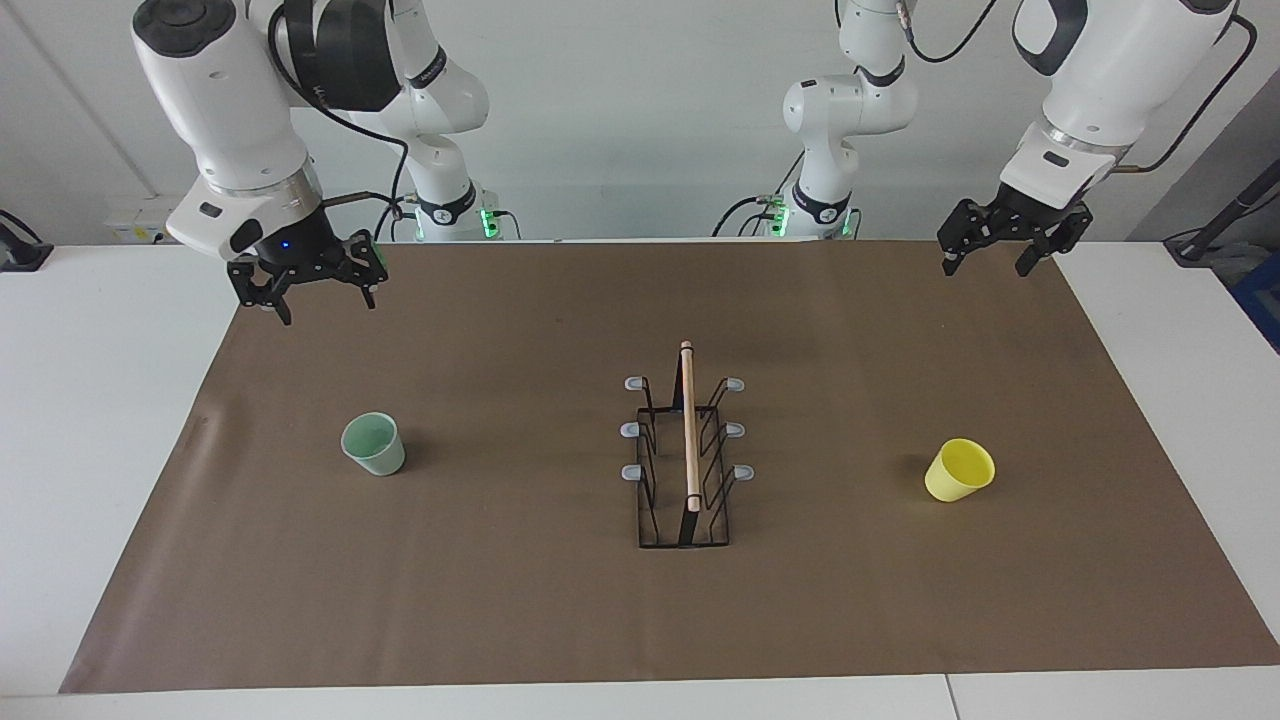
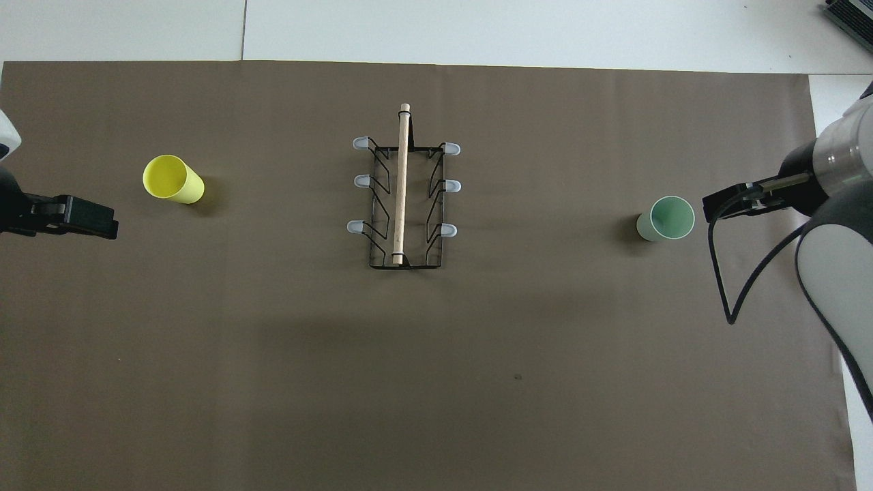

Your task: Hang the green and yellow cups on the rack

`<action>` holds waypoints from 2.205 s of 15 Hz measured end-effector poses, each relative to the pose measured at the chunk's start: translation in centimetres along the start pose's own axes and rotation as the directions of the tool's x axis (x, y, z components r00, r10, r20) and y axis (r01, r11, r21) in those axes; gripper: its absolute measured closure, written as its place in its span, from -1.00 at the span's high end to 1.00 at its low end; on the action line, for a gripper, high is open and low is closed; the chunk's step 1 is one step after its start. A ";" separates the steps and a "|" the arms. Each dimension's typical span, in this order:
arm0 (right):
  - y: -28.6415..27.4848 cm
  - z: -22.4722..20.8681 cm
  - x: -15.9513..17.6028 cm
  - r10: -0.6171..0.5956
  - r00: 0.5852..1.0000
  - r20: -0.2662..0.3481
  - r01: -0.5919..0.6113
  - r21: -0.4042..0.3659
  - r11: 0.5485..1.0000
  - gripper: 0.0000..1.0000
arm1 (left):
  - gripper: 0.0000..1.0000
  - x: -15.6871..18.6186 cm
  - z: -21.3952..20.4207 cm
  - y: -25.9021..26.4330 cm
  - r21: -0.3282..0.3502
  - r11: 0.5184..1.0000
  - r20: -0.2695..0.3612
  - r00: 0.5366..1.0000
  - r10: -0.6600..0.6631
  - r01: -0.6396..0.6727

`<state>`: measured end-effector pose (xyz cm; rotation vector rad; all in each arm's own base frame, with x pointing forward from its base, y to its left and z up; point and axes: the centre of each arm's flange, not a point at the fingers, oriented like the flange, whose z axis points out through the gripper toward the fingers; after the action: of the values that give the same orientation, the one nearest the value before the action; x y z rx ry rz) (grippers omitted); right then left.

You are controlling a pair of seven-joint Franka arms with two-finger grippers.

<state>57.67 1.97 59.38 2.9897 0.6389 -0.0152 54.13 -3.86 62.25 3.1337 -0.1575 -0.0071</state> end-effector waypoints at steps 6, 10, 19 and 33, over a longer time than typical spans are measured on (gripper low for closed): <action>1.8 0.4 -0.8 -0.391 0.915 0.104 0.400 -0.087 0.913 1.00 | 1.00 0.0 0.0 0.0 0.000 1.000 0.000 1.000 0.000 0.000; 2.0 1.4 -0.7 -0.600 0.766 0.230 0.635 -0.126 0.763 1.00 | 1.00 0.0 0.0 0.0 0.000 1.000 0.000 1.000 0.000 0.000; -7.1 11.4 4.5 -0.746 0.398 0.534 0.912 -0.140 0.386 1.00 | 1.00 1.3 1.2 -0.7 -0.002 0.997 -0.054 0.996 -0.071 0.071; -13.0 19.0 7.3 -0.796 0.237 0.557 0.971 -0.170 0.170 1.00 | 1.00 12.2 14.4 -10.7 -0.095 0.796 0.259 0.786 -0.561 0.599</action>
<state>59.16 15.12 39.21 1.5645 1.9243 -0.3839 67.32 5.51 47.79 2.8539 0.7780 -0.3472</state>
